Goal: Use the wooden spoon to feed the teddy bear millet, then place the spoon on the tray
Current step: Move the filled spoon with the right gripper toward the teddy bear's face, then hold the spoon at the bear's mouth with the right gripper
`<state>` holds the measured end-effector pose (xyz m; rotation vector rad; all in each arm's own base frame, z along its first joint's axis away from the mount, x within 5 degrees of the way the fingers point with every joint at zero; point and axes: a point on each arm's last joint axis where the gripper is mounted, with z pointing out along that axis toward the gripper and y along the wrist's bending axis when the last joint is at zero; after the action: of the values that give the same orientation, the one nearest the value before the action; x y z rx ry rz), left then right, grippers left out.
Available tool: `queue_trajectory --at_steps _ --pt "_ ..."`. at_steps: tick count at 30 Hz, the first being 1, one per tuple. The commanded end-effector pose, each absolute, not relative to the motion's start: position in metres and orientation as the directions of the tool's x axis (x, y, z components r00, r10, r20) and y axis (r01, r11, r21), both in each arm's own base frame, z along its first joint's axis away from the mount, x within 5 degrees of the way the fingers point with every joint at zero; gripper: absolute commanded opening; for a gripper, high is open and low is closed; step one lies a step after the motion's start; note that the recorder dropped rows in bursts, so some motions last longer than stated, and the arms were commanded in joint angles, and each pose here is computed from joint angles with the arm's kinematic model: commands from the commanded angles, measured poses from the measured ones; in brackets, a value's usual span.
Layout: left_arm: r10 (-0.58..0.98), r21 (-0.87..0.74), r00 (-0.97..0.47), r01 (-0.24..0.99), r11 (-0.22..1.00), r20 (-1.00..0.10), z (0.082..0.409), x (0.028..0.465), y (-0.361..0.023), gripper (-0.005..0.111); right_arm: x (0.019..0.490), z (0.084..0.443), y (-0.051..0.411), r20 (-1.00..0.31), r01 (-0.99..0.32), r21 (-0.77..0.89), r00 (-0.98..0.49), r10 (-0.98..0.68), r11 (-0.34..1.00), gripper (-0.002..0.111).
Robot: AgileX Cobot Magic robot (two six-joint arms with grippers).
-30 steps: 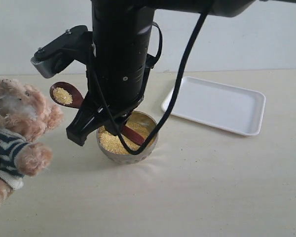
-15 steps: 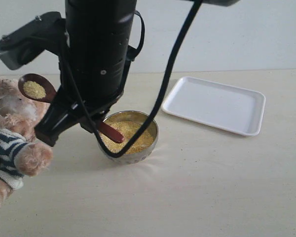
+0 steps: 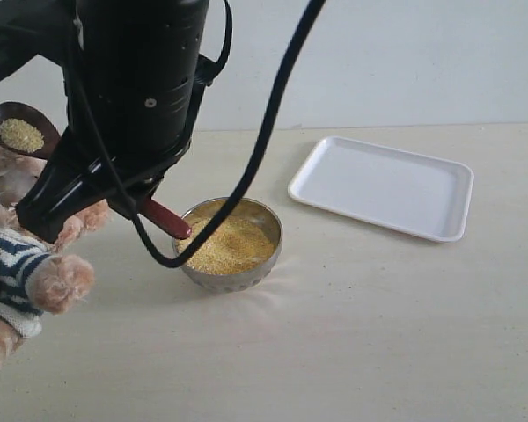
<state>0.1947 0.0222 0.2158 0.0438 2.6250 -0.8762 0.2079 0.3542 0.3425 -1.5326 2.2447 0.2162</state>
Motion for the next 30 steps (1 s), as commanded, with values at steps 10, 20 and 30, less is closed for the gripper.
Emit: queue_trajectory --at_steps 10,20,30 --pt "-0.094 -0.578 -0.922 0.153 0.801 -0.375 0.219 0.194 0.021 0.007 0.208 0.339 0.382 -0.442 -0.935 -0.118 -0.252 -0.861 0.334 0.003" --pt "-0.094 -0.578 -0.922 0.153 0.801 -0.375 0.219 0.194 0.021 0.007 0.211 0.320 0.391 -0.386 -0.932 -0.191 -0.215 -0.897 0.306 0.003" --pt "-0.094 -0.578 -0.922 0.153 0.801 -0.375 0.219 0.194 0.021 0.007 0.221 0.303 0.395 -0.300 -0.901 -0.350 -0.151 -0.942 0.256 0.003"
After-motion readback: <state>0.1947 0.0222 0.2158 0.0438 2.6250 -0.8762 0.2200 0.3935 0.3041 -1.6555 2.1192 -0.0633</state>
